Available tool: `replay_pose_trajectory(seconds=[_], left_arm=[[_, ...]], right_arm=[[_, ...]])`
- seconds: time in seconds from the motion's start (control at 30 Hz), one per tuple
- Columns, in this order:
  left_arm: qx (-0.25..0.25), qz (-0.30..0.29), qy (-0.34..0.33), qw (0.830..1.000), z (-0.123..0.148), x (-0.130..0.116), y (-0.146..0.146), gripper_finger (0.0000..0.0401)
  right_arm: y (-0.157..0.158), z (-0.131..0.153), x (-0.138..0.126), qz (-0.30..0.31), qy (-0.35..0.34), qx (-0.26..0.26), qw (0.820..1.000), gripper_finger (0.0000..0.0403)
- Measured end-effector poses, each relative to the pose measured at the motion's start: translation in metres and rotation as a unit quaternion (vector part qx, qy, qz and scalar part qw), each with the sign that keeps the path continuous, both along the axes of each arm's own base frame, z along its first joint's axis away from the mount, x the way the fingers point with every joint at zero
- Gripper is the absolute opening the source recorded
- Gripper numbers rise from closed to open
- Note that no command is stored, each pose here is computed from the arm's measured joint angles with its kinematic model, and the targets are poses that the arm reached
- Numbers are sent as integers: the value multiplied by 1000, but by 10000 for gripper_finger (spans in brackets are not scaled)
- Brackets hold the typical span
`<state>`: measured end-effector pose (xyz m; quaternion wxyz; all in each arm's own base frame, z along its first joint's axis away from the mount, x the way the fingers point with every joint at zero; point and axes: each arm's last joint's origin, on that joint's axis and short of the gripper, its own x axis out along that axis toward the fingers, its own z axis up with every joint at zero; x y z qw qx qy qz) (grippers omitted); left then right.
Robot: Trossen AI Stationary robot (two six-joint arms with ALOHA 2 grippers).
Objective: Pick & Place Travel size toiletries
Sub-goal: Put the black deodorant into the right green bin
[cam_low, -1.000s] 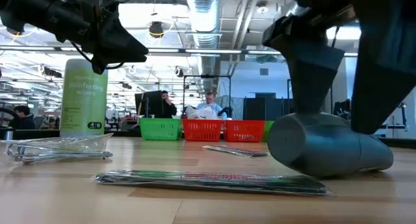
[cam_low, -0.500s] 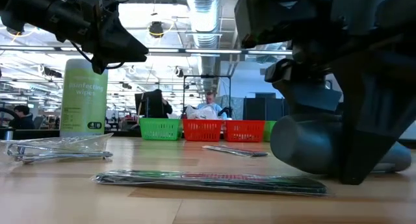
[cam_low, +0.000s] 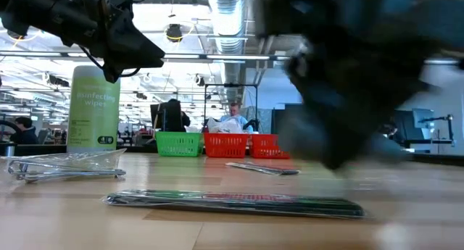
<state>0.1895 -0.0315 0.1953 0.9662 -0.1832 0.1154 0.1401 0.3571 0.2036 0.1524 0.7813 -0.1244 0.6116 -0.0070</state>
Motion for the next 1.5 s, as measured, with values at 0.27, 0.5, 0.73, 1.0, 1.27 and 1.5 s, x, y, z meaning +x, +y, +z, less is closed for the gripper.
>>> replay_pose_trajectory(seconds=[0.27, 0.5, 0.73, 1.0, 1.27, 1.5], left_arm=[[-18, -23, -48, 998, 8, 5, -3, 97], [-7, -53, -116, 992, 9, 20, -18, 97], [-9, -53, -98, 994, -11, 33, -22, 97], [-19, -51, -106, 993, -17, 39, -24, 97], [-7, -53, -109, 993, -15, 38, -24, 97], [10, -56, -106, 993, -15, 38, -24, 97]], right_arm=[[-23, 55, -7, -34, -82, -76, 993, 203], [-40, 92, -16, -49, -132, -113, 984, 203], [-68, 111, -25, -82, -122, -166, 975, 203], [-118, 117, -25, -158, -87, -246, 952, 203], [-190, 117, -10, -230, -62, -251, 938, 203], [-247, 117, 4, -251, -79, -174, 949, 203]])
